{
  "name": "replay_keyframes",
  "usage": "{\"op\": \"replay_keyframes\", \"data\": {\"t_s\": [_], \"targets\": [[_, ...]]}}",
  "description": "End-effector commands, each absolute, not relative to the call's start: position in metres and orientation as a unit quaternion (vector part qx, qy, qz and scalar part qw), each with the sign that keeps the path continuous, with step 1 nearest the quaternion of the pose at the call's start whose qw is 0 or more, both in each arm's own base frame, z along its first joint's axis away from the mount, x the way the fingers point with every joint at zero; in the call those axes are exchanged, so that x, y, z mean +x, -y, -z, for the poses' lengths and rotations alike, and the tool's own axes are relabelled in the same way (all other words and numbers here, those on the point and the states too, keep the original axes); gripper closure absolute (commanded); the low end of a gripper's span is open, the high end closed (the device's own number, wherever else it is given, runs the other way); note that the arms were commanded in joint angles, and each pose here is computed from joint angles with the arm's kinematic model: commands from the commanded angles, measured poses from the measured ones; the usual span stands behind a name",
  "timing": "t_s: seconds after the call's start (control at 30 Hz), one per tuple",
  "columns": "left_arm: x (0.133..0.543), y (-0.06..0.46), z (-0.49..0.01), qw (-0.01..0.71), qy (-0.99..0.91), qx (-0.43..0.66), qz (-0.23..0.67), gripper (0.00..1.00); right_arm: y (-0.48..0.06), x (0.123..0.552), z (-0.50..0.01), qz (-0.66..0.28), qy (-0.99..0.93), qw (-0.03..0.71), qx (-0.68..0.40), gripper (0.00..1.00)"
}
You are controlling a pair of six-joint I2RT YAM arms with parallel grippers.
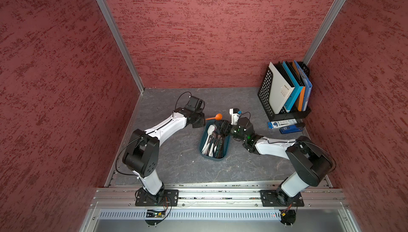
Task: Put the spoon into the storage box
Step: Place the spoon in the storage box.
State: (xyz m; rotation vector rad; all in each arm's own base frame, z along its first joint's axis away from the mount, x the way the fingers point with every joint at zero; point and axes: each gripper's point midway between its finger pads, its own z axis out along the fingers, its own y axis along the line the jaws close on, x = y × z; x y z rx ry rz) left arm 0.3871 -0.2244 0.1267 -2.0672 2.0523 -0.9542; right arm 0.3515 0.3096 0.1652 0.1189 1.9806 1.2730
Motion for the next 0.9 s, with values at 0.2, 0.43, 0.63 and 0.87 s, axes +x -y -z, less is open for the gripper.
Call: {"op": "replay_keyframes", "data": {"t_s": [0.2,0.43,0.63,0.87], "targets": [[0.391,0.254,-0.143,0.026,-0.655,-0.677,0.335,0.93,-0.312,0.368,-0.177,-0.517,-0.739,0.425,0.078,0.44],[0.388,0.265,-0.144,0.019,-0.661,-0.670,0.337,0.93,-0.296,0.377,-0.170,-0.503,-0.725,0.450,0.134,0.45],[0.384,0.269,-0.147,0.018,-0.665,-0.665,0.340,0.93,-0.296,0.382,-0.169,-0.503,-0.720,0.458,0.139,0.46],[0.369,0.279,-0.148,0.007,-0.673,-0.654,0.344,0.93,-0.293,0.384,-0.168,-0.501,-0.717,0.461,0.149,0.66]]}}
